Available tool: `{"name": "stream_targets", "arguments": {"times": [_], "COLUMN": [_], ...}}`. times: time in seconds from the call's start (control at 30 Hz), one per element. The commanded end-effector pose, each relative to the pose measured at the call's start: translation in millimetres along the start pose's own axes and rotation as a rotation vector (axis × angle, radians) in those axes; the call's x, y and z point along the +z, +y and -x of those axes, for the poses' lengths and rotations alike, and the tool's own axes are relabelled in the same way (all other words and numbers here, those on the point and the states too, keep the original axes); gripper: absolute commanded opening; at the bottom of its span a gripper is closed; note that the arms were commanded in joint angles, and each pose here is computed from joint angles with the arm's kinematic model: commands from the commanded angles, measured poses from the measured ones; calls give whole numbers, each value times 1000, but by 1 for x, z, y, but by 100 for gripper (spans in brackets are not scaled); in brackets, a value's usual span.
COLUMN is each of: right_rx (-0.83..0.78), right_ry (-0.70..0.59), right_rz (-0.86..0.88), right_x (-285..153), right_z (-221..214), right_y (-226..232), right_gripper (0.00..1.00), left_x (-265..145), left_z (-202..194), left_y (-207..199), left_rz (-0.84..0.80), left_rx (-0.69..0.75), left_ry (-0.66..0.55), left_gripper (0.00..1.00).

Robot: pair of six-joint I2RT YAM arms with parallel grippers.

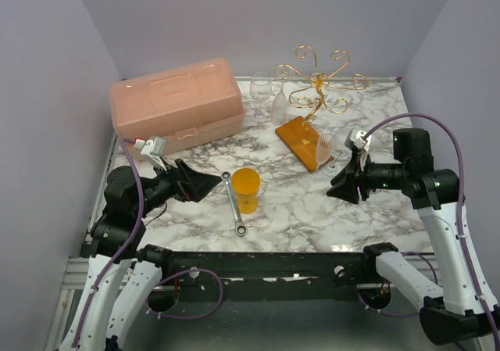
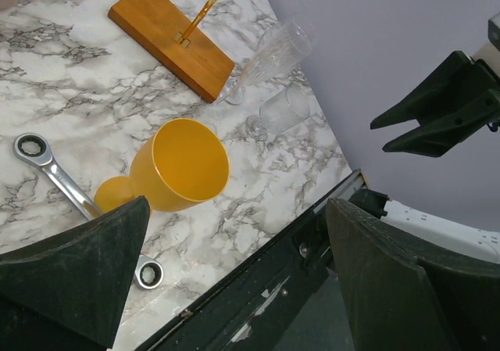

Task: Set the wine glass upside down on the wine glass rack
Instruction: Pick up the wine glass at the center of the board.

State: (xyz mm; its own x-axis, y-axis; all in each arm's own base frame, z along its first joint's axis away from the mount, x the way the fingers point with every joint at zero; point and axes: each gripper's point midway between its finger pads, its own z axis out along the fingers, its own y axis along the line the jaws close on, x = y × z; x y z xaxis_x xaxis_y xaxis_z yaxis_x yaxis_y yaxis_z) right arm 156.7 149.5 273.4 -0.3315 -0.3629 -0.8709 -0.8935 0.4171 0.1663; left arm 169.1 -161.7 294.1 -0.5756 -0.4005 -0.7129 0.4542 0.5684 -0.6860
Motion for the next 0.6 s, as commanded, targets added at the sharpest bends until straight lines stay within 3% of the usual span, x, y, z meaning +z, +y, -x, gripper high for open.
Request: {"name": "stream_targets", "arguments": {"times": [0.0,0.57], "right_rx": [-14,6], "right_ry": [-64,-62], "right_rz": [47,-3], "right_x": [9,14], "right_z": [2,-20], "right_y": [2,-14], "right_gripper": [44,47], "left_x": [-5,10], "left_z": [-2,3], "left_y": [-4,3], "left_rz": [-23,-34], "left_rx": [61,91], "left_ry": [6,0], "left_gripper": [98,99]}}
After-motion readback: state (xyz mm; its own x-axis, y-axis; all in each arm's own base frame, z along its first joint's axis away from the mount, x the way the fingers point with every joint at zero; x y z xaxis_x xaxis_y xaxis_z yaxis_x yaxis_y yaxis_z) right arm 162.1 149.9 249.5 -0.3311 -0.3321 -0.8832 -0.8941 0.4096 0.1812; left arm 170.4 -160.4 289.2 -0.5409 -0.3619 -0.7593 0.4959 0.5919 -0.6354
